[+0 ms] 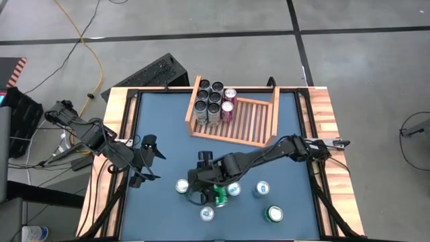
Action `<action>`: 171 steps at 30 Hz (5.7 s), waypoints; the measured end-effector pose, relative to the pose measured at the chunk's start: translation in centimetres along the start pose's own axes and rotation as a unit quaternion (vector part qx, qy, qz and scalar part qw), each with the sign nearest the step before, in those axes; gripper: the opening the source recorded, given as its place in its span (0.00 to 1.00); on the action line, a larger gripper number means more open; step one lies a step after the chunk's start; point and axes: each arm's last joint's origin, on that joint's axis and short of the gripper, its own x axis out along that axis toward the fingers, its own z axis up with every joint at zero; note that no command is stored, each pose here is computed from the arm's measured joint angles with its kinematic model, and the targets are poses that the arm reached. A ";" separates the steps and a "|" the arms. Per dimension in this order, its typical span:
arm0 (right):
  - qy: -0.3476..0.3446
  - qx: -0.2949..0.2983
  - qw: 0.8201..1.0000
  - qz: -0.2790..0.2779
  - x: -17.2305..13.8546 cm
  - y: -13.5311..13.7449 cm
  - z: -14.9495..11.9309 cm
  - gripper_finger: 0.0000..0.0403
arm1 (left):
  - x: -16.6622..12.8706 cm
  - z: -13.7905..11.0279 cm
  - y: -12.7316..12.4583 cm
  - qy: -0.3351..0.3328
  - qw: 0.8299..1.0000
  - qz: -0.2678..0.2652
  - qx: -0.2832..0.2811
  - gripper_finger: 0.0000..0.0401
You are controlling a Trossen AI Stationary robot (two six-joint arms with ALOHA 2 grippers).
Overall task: Place canned beverage on shelf
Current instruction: Put the red soda can on the shelf aligned with the other red soda can
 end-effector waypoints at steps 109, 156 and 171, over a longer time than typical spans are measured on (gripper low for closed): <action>-0.109 0.017 0.994 0.022 0.2 -28.1 -18.4 0.58 | -0.3 2.2 -0.4 -0.115 0.987 -0.004 0.113 0.80; -0.012 0.088 0.995 0.052 -3.4 -25.2 -18.4 0.67 | -0.3 2.0 -0.3 -0.104 0.990 -0.005 0.099 0.80; -0.013 0.107 0.994 -0.030 0.7 -18.4 -17.7 0.54 | -0.3 2.0 -0.3 -0.104 0.990 -0.006 0.092 0.80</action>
